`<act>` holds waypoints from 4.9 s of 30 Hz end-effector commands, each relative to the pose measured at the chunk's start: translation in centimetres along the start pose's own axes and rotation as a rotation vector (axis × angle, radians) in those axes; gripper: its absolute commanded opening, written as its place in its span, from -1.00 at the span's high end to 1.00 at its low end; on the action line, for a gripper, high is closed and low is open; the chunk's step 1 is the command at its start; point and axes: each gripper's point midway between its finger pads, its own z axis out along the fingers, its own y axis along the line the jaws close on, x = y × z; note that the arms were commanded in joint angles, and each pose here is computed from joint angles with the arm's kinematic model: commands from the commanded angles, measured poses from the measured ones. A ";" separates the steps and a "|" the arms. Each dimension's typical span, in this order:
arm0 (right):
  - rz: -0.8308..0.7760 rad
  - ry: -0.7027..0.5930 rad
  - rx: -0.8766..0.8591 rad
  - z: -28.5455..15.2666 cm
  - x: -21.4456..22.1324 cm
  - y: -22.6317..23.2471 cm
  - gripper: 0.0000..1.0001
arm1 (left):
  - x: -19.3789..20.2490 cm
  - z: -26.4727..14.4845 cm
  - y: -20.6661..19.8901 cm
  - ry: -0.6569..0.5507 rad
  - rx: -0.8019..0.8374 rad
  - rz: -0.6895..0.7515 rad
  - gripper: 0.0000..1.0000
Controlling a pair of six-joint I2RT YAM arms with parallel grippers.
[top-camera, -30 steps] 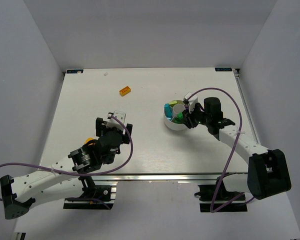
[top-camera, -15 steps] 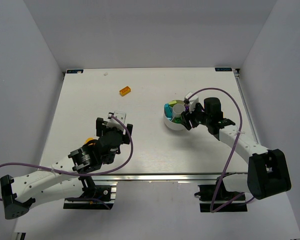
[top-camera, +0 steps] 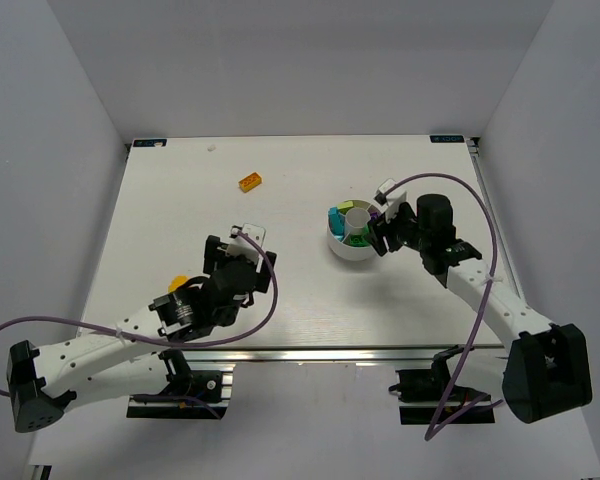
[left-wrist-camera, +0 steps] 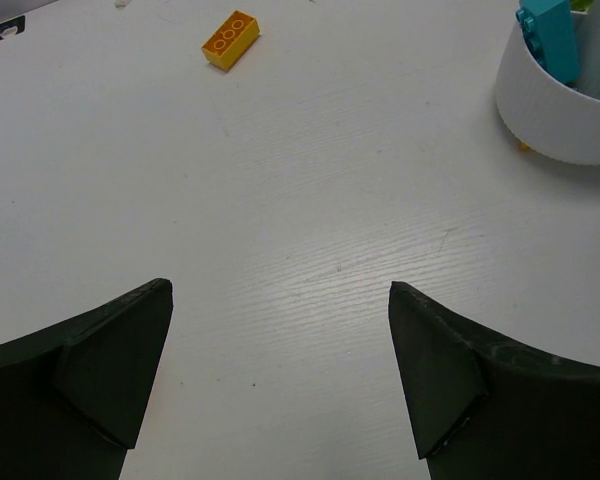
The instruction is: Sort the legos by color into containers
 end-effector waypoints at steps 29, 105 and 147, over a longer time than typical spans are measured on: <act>-0.020 -0.253 -0.023 -8.7 -8.3 0.8 -0.79 | -1.6 27.7 1.1 0.457 0.232 0.011 -0.76; 0.116 -0.203 0.128 -8.4 -5.4 -4.0 1.00 | -14.2 16.2 -18.0 -0.249 1.248 -0.299 0.70; 0.152 -0.213 0.084 -9.6 -4.3 -4.9 0.74 | -12.8 20.7 -25.0 -0.161 1.189 -0.282 -0.28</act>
